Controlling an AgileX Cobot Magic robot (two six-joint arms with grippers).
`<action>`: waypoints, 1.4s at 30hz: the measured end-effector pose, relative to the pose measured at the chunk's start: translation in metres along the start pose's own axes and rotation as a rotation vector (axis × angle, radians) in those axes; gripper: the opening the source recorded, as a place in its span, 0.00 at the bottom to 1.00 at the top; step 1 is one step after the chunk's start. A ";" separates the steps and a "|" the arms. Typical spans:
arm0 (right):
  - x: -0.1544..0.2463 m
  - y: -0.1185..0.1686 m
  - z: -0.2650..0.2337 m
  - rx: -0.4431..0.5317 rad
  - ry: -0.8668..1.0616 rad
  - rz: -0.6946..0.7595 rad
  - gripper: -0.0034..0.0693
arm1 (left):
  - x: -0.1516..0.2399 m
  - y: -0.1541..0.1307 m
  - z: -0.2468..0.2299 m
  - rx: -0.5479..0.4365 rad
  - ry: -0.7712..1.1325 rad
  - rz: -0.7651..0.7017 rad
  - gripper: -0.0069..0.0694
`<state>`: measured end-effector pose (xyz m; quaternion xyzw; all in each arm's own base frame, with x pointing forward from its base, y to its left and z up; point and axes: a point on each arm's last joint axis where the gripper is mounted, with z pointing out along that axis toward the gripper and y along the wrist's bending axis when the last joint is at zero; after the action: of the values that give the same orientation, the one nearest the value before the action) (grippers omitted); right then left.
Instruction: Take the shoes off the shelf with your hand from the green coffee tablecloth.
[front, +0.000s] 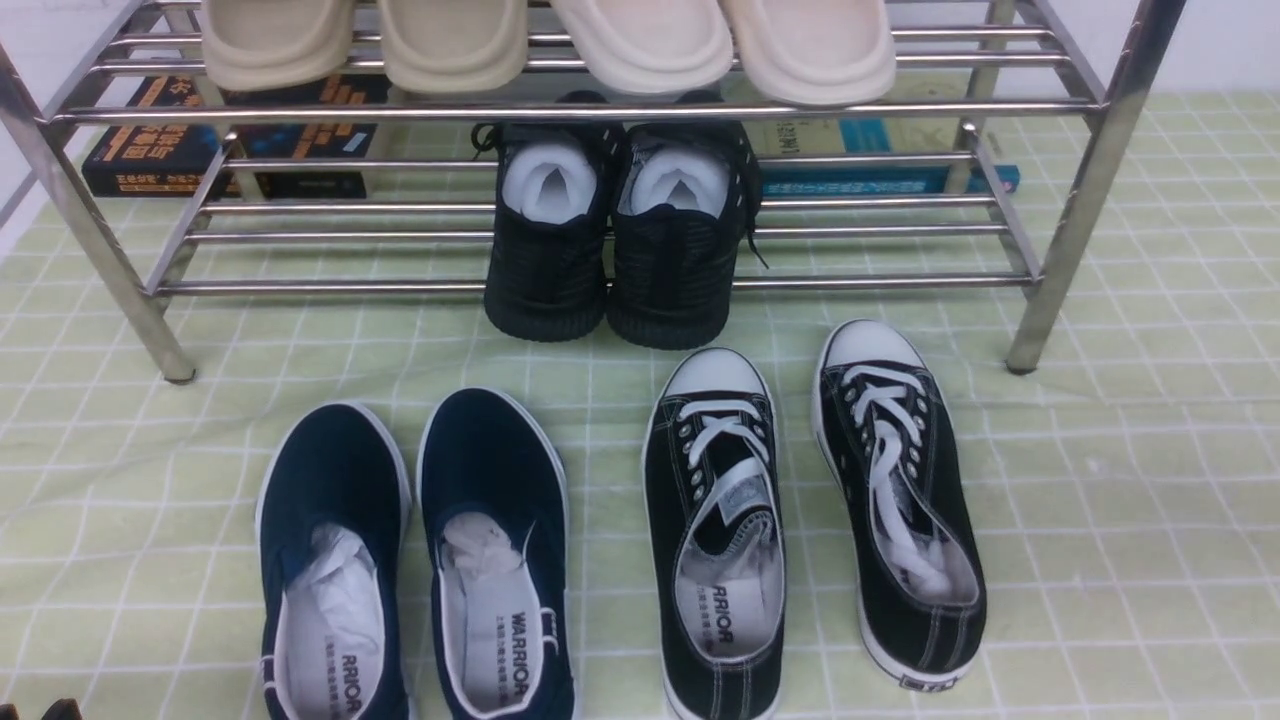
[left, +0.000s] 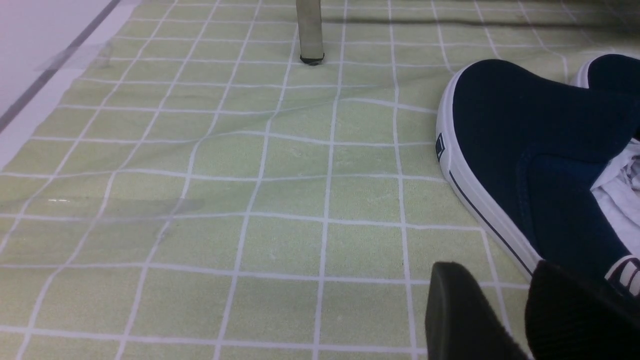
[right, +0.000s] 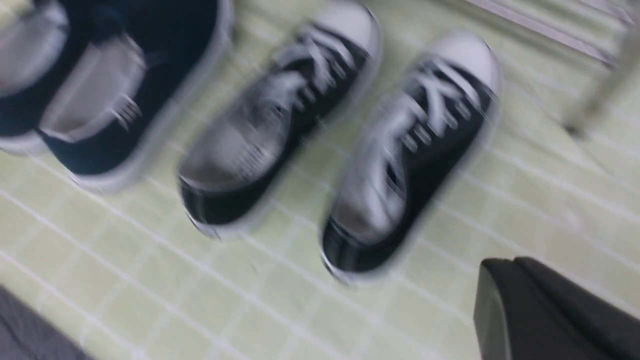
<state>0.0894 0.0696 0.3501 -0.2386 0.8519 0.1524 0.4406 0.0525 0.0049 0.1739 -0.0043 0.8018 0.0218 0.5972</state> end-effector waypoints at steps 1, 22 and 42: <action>0.006 0.001 0.005 -0.015 -0.032 -0.002 0.03 | 0.000 0.000 0.000 0.000 0.000 0.000 0.40; 0.017 0.005 0.024 -0.072 -0.190 -0.021 0.05 | 0.000 0.000 0.000 0.000 0.000 0.001 0.40; 0.034 -0.001 0.032 -0.043 -0.203 -0.065 0.06 | 0.000 0.000 0.000 0.000 0.000 0.001 0.40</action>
<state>0.0952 0.0745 0.3040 -0.2587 0.7913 0.1795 0.5241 0.0525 0.0049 0.1739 -0.0041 0.8018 0.0221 0.5972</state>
